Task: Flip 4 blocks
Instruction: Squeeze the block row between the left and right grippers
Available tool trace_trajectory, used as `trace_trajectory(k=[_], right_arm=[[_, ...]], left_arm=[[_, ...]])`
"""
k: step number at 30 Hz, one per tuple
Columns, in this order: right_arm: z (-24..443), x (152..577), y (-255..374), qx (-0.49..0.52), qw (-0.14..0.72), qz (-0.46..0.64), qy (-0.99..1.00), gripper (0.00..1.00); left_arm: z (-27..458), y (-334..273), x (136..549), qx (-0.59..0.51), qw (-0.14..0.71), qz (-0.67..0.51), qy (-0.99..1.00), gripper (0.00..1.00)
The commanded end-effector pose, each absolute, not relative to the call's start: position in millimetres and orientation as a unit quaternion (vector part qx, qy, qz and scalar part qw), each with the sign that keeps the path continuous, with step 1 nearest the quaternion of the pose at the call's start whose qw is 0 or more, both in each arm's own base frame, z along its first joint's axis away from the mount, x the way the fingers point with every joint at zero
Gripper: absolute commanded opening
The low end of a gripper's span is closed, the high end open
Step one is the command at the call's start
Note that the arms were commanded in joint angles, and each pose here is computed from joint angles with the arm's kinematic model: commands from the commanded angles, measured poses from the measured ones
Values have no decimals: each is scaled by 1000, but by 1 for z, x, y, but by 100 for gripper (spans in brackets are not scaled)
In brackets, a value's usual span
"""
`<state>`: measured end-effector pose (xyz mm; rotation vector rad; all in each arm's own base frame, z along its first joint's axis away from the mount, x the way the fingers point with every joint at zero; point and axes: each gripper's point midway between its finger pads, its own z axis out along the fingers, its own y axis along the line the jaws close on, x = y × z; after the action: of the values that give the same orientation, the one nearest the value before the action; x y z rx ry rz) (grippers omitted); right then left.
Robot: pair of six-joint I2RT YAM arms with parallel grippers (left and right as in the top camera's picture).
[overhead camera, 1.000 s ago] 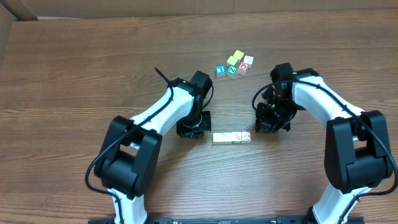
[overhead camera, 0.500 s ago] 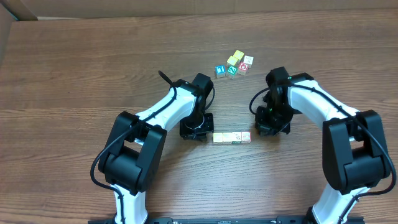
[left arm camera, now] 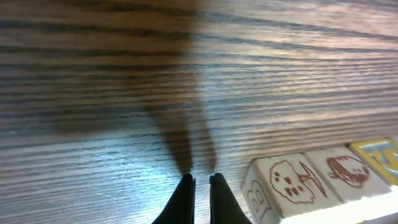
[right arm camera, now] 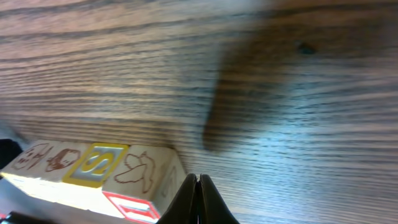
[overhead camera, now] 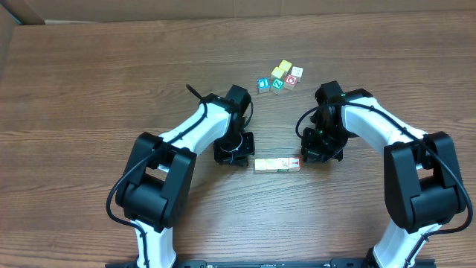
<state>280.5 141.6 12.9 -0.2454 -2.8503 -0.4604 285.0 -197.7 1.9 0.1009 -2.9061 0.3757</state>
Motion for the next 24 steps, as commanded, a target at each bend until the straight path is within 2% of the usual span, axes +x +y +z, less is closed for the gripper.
trace_trajectory(k=[1, 13, 24], right_arm=[[20, 279, 149, -84, 119, -180, -973, 4], [19, 277, 150, -83, 122, -181, -972, 4], [22, 275, 155, -83, 128, -195, -969, 4]], left_arm=[[1, -206, 279, 16, 128, 172, -977, 4], [9, -218, 275, -1, 142, 219, -965, 4], [3, -208, 279, 0, 129, 186, -974, 4]])
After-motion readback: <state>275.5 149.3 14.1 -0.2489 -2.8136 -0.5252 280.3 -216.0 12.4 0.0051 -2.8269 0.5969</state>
